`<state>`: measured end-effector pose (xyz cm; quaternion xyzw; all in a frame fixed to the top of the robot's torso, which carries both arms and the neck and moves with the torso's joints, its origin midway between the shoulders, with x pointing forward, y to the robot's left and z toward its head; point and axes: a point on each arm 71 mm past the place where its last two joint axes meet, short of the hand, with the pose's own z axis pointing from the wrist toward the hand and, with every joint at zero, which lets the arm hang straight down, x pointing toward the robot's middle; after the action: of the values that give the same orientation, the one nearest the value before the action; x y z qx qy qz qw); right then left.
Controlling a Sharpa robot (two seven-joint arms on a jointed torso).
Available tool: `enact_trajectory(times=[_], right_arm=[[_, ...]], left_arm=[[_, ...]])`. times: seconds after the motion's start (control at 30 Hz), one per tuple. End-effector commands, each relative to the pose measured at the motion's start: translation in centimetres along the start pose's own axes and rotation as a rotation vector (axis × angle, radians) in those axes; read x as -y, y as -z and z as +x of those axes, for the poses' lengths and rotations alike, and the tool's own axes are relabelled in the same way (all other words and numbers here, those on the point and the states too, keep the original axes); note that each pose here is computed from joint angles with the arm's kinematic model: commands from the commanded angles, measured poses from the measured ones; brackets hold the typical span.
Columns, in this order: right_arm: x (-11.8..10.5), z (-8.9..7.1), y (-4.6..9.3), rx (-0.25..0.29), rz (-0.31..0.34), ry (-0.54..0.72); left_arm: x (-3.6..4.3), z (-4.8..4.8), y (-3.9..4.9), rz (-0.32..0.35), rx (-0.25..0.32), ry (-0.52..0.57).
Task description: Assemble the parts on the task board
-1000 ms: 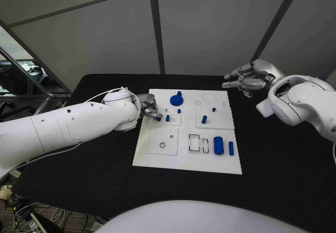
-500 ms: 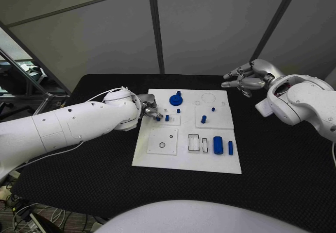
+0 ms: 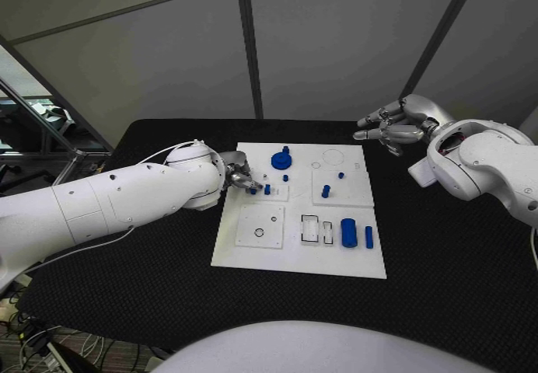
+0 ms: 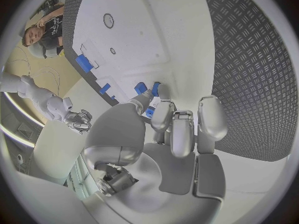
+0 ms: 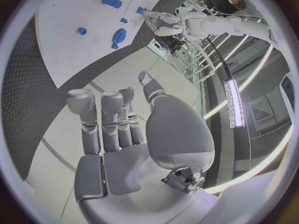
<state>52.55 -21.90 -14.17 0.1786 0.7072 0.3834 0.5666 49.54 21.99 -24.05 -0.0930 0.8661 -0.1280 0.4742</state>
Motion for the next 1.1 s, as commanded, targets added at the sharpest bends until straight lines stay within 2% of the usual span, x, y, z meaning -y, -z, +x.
enact_trajectory(times=[0.03, 0.27, 0.5, 0.87, 1.1], right_arm=[[-0.2, -0.1, 0.0, 0.003, -0.013, -0.002], [-0.2, -0.1, 0.0, 0.004, -0.013, -0.002], [-0.2, -0.1, 0.0, 0.004, -0.013, -0.002], [-0.1, -0.2, -0.1, 0.01, -0.016, -0.002], [0.0, -0.2, -0.1, 0.011, -0.014, -0.002]], left_arm=[[-0.57, 0.44, -0.13, -0.042, -0.024, -0.005], [-0.74, 0.2, -0.24, -0.05, -0.01, 0.004], [-0.35, -0.84, -0.21, -0.025, 0.041, 0.039], [-0.14, -1.91, -0.2, 0.018, 0.088, 0.166], [-0.11, -3.07, -0.11, 0.103, 0.148, 0.284]])
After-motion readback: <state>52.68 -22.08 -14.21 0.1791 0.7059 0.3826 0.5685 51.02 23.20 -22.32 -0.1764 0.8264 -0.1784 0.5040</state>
